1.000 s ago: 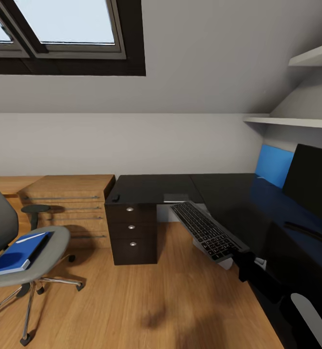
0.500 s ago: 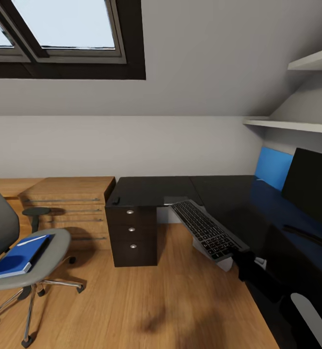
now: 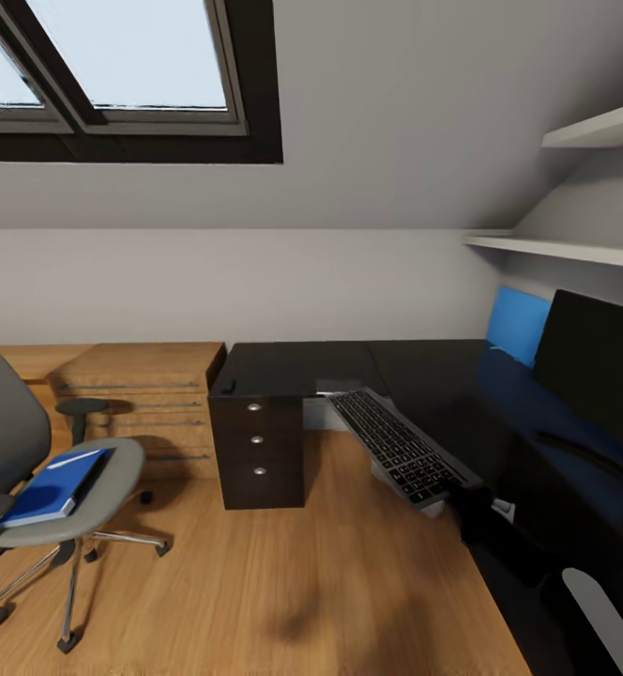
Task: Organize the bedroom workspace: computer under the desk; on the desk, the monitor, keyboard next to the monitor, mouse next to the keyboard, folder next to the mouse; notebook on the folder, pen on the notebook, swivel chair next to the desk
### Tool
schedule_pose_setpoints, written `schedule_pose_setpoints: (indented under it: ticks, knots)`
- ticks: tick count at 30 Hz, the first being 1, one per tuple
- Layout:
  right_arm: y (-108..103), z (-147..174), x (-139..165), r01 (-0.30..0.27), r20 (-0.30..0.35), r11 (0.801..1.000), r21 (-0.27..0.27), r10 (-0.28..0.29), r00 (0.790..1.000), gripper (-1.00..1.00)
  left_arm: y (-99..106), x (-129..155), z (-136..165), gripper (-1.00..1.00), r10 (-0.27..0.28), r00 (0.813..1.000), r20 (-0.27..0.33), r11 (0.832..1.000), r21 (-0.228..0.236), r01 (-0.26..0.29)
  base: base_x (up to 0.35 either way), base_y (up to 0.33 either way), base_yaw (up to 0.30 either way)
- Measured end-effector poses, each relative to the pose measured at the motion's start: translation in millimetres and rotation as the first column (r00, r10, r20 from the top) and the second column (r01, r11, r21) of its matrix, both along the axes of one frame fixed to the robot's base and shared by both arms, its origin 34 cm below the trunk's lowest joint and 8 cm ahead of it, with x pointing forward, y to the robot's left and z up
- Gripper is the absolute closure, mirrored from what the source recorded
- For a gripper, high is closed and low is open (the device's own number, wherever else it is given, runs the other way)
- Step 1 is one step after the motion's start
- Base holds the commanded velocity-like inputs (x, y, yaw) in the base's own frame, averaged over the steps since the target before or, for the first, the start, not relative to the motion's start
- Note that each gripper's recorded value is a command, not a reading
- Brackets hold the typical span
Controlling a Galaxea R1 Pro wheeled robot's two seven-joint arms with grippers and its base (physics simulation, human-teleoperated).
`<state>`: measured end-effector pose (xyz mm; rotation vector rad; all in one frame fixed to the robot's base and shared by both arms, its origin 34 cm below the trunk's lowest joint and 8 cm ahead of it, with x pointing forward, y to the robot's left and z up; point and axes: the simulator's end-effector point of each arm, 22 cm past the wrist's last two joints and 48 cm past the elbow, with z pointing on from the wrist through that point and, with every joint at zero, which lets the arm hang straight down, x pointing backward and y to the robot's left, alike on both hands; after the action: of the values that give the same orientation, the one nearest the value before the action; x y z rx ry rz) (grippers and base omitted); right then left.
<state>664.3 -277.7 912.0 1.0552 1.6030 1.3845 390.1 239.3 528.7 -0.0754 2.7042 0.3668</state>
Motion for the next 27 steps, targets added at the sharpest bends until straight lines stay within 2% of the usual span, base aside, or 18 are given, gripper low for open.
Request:
schedule_pose_setpoints:
  ticks: [6,13,17,23,27]
  knots:
    - [-0.2,6.3,0.2,0.002,-0.004,1.000,-0.001,-0.002,1.000,1.00,-1.0,-0.4,7.3,-1.00,-0.002,1.000,0.000,1.000,-0.005,0.002,-0.320,-0.067,-0.033]
    - [-1.4,6.9,-0.4,0.004,-0.003,1.000,-0.002,-0.004,1.000,1.00,1.2,-0.5,7.4,-1.00,-0.003,1.000,0.002,1.000,-0.003,0.003,-0.025,-0.040,-0.239]
    - [-1.4,8.6,-0.1,0.002,0.001,1.000,-0.003,-0.002,1.000,1.00,6.8,-0.5,7.3,-1.00,0.000,1.000,0.005,1.000,0.004,0.000,-0.001,-0.280,-0.038]
    - [0.1,8.8,0.0,0.001,0.002,1.000,-0.003,-0.001,1.000,1.00,8.6,7.9,11.4,-1.00,0.009,0.999,0.052,1.000,0.004,-0.009,0.000,-0.307,-0.005]
    - [-0.7,8.7,0.0,0.003,0.002,1.000,-0.004,-0.003,1.000,1.00,8.5,8.3,11.6,-1.00,0.009,0.998,0.055,1.000,0.004,-0.009,0.000,-0.311,0.000]
